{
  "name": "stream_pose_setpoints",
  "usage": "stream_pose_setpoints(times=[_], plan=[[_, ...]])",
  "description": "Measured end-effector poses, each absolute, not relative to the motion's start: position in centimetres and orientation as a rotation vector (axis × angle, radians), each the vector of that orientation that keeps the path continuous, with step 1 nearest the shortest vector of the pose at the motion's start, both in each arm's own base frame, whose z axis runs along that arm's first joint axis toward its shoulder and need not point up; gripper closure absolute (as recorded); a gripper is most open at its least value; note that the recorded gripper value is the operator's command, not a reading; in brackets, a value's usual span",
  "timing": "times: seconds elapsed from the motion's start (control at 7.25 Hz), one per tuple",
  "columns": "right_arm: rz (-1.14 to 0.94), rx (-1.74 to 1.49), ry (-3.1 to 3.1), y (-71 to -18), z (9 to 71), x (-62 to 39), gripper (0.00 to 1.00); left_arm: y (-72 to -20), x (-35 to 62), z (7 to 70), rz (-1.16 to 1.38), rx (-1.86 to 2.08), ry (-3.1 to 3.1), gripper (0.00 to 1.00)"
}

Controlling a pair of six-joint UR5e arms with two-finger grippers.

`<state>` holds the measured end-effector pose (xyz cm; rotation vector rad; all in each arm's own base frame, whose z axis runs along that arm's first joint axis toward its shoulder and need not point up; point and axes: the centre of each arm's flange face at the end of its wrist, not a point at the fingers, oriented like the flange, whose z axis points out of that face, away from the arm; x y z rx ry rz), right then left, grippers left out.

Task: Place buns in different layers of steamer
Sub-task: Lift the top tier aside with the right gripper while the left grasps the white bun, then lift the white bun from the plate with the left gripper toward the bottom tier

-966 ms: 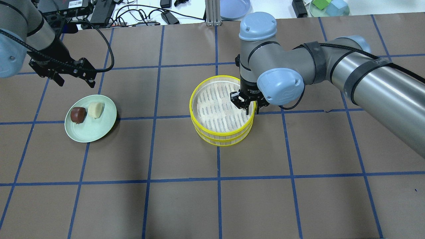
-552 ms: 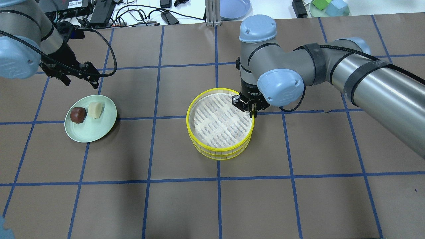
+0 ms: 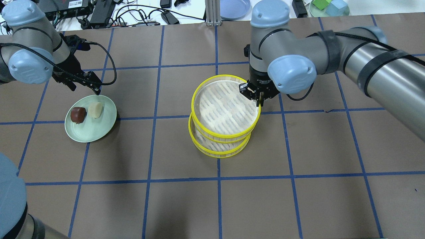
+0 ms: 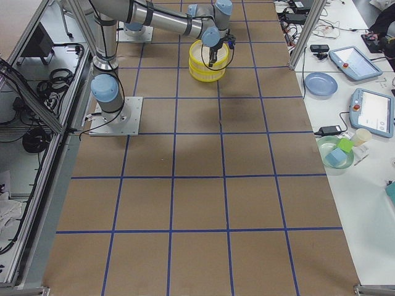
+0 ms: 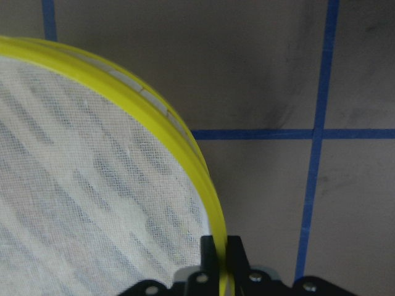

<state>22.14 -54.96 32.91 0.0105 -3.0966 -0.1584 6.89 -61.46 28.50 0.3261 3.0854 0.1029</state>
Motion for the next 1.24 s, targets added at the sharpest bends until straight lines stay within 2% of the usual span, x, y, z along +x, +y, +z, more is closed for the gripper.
stream_pose_setpoints(times=[0.28,0.69,1.1,1.24], plan=[[-0.192,0.08,-3.075,-56.7,36.5,15.4,1.0,-61.5,7.3,28.0,0.11,0.324,3.086,0.0],[-0.247,0.213,-2.996,-55.8,40.8,4.9,1.0,-61.8,7.5,26.4,0.147,0.352,3.088,0.0],[-0.253,0.235,-3.001,-54.4,42.5,2.1,1.0,-62.3,7.9,22.6,0.23,0.386,3.099,0.01],[-0.254,0.239,-3.003,-54.2,42.6,2.2,1.0,-62.3,8.2,21.5,0.255,0.381,3.104,0.2]])
